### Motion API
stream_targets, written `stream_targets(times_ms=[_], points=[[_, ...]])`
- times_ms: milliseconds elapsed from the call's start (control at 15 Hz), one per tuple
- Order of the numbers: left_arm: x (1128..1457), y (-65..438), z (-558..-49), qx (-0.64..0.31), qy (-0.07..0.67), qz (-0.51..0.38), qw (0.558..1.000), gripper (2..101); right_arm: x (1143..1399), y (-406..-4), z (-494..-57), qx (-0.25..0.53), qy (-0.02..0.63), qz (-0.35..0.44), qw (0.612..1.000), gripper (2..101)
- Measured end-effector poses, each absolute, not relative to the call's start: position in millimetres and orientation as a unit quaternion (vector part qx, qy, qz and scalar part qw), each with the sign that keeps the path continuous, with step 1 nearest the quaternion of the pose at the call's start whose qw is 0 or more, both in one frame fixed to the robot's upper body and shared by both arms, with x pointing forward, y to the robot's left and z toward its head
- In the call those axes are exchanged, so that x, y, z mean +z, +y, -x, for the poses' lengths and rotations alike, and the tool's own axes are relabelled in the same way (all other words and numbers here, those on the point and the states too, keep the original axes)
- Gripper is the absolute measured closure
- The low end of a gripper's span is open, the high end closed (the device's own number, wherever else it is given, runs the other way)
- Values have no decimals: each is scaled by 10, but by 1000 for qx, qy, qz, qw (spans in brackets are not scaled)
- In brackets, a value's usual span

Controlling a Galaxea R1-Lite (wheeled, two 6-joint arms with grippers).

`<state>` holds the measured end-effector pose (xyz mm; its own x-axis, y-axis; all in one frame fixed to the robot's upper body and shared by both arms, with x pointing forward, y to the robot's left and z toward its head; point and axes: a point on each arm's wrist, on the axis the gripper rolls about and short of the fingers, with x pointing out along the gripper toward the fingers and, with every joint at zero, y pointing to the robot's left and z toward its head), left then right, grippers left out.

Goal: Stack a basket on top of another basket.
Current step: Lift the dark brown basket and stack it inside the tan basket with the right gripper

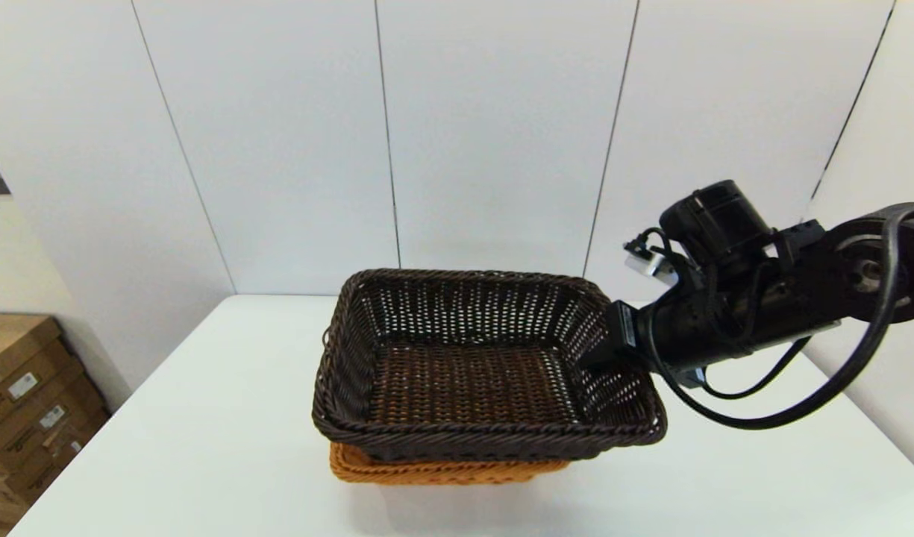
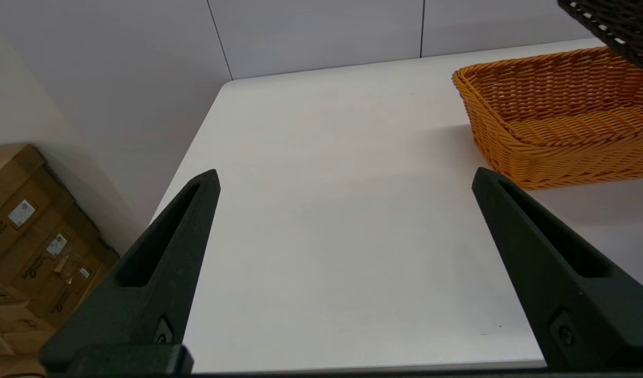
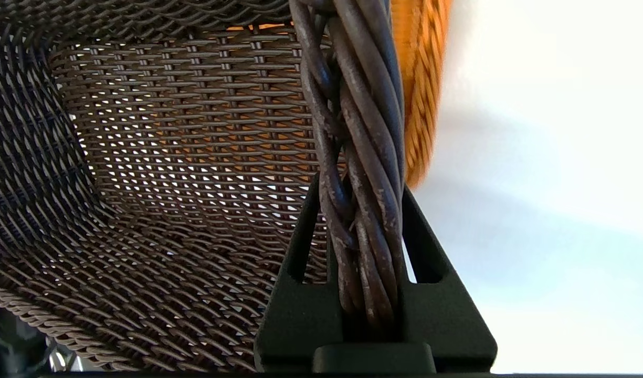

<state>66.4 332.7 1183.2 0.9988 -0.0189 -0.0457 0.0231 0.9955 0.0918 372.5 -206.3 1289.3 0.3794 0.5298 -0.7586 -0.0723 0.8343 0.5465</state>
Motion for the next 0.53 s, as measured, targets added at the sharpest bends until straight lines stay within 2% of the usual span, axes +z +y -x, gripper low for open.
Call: stream_targets(times_ms=[533], points=[[11832,3328,-664,-11,22,-46,999,54,12733,-1750,-3935,198,553,-196,785,870]])
